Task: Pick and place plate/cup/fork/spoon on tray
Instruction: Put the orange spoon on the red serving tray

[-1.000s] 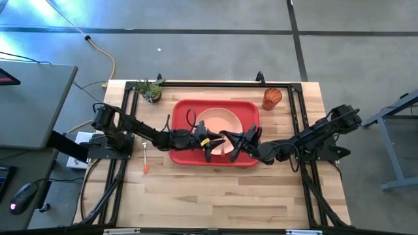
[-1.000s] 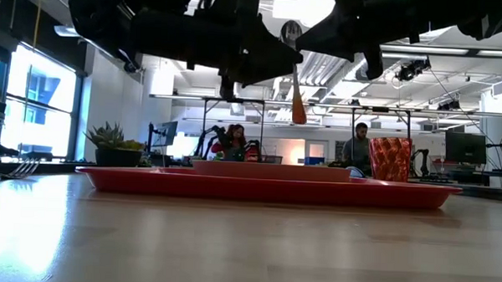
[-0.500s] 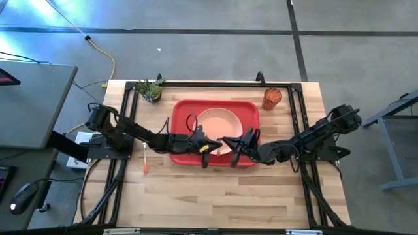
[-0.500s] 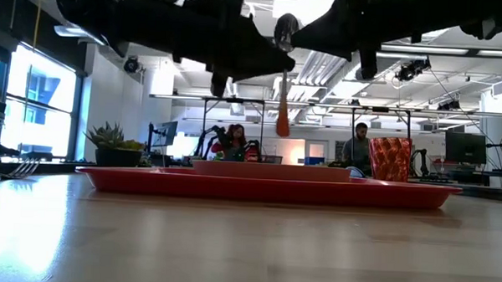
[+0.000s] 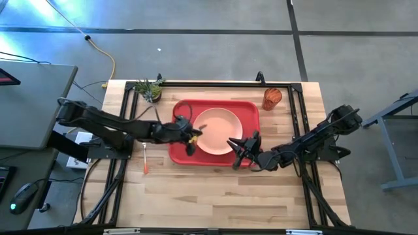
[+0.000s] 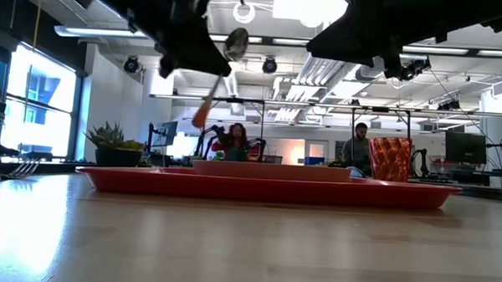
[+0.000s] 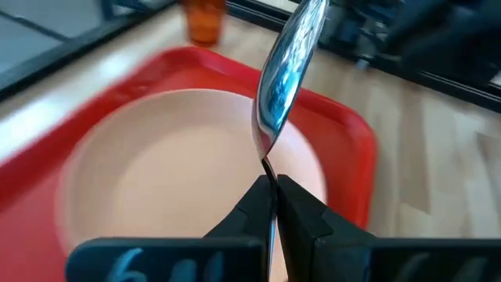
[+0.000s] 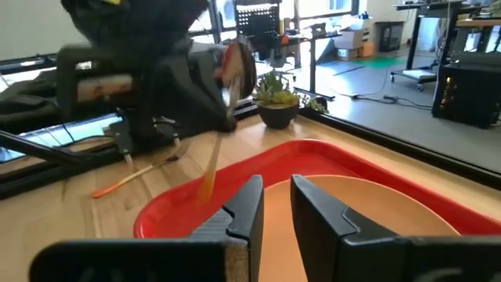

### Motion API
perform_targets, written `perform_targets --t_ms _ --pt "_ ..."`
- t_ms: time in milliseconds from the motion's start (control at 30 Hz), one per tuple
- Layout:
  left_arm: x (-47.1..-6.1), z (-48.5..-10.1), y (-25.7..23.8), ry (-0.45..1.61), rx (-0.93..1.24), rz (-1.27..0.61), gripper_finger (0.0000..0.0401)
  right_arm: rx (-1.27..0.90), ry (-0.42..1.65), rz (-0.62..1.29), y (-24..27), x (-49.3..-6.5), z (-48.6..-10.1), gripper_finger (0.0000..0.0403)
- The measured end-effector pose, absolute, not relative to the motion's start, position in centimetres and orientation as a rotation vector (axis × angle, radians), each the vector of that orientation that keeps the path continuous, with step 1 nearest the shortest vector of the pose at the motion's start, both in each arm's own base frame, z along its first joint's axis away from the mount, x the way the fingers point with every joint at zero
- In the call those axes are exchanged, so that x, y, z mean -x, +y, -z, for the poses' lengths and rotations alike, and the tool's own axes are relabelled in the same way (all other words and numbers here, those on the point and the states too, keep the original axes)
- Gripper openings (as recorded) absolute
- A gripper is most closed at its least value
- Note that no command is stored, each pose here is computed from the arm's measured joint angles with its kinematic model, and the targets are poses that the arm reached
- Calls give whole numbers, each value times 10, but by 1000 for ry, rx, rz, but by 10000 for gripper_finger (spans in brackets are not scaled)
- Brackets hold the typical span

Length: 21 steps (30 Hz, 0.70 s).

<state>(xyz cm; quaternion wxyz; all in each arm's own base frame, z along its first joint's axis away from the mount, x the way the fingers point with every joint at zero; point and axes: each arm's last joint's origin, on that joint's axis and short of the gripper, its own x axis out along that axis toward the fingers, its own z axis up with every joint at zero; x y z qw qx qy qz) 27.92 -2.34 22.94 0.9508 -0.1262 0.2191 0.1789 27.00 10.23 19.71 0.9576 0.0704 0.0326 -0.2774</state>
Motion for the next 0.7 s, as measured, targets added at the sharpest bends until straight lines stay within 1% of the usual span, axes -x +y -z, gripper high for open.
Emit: perform_targets --t_ms 67,233,333,433,567,700 --pt "-273 -231 -21 447 259 -393 3 -144 71 564 102 -270 -196 59" --pt "-248 -204 -2 470 331 -428 3 -155 77 561 102 -270 -195 59" --pt "-232 -183 18 472 432 -467 3 -161 79 562 102 -270 -195 59" --pt "-220 -167 38 490 577 -442 3 -156 81 572 101 -270 -194 59" --pt "-208 -152 56 539 682 -458 3 -157 83 581 97 -271 -194 59" --pt "-206 -148 67 520 685 -548 4 -152 88 584 96 -272 -193 59"
